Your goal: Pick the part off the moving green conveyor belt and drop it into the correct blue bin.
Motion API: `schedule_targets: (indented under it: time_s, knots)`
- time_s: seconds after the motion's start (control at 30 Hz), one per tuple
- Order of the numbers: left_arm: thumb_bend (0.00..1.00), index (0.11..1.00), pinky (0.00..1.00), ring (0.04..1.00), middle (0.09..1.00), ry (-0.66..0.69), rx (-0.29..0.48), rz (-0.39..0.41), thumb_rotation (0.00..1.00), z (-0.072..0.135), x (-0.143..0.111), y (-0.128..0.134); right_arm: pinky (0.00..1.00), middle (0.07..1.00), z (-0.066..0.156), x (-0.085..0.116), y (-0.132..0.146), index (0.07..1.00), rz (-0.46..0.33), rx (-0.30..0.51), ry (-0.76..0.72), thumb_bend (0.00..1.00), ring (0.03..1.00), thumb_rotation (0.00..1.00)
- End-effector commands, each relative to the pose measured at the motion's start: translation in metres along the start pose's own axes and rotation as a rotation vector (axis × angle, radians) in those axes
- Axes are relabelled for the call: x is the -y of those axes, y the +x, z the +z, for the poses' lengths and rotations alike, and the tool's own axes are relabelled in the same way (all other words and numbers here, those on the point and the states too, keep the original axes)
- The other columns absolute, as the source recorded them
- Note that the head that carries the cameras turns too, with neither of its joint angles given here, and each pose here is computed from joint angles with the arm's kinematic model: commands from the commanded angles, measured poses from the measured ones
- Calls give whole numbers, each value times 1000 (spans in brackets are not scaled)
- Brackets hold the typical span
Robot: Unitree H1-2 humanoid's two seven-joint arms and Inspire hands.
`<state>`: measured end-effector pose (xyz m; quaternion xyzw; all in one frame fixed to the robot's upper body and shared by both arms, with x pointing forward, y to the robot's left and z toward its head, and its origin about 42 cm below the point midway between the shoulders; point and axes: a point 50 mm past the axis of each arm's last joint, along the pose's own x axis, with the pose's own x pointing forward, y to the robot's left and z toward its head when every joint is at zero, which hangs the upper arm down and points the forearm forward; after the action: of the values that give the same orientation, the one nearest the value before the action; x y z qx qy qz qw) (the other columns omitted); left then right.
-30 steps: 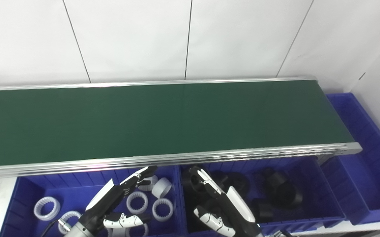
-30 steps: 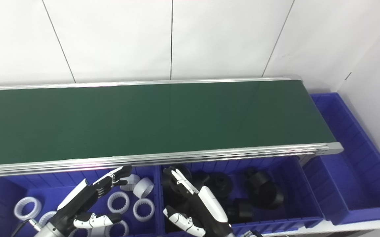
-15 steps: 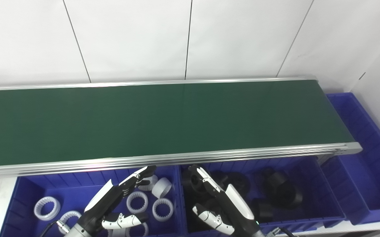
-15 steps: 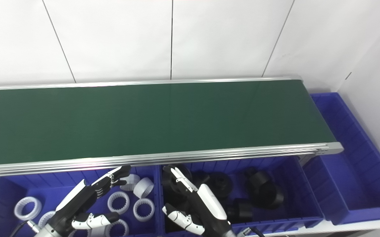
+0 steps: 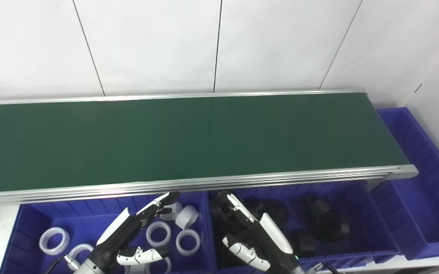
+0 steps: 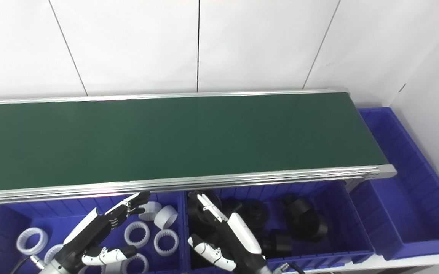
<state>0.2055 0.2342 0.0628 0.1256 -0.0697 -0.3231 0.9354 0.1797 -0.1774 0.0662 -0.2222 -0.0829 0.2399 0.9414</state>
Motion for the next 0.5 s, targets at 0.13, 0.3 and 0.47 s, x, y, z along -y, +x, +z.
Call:
schedule_targets:
  time_s: [0.13,0.3,0.47]
  knots:
    - [406,934,895,950,958,16,65,14,542,11,-5,1,918,1000,10,9,2,978,-46,67,4,343,977,964]
    - [407,936,895,949,959,10,65,18,544,11,-5,0,902,1000,12,12,1,977,-53,65,8,324,968,963]
    - [404,939,897,951,962,12,59,18,547,10,-5,-1,905,1000,12,14,2,976,-53,62,5,320,969,962]
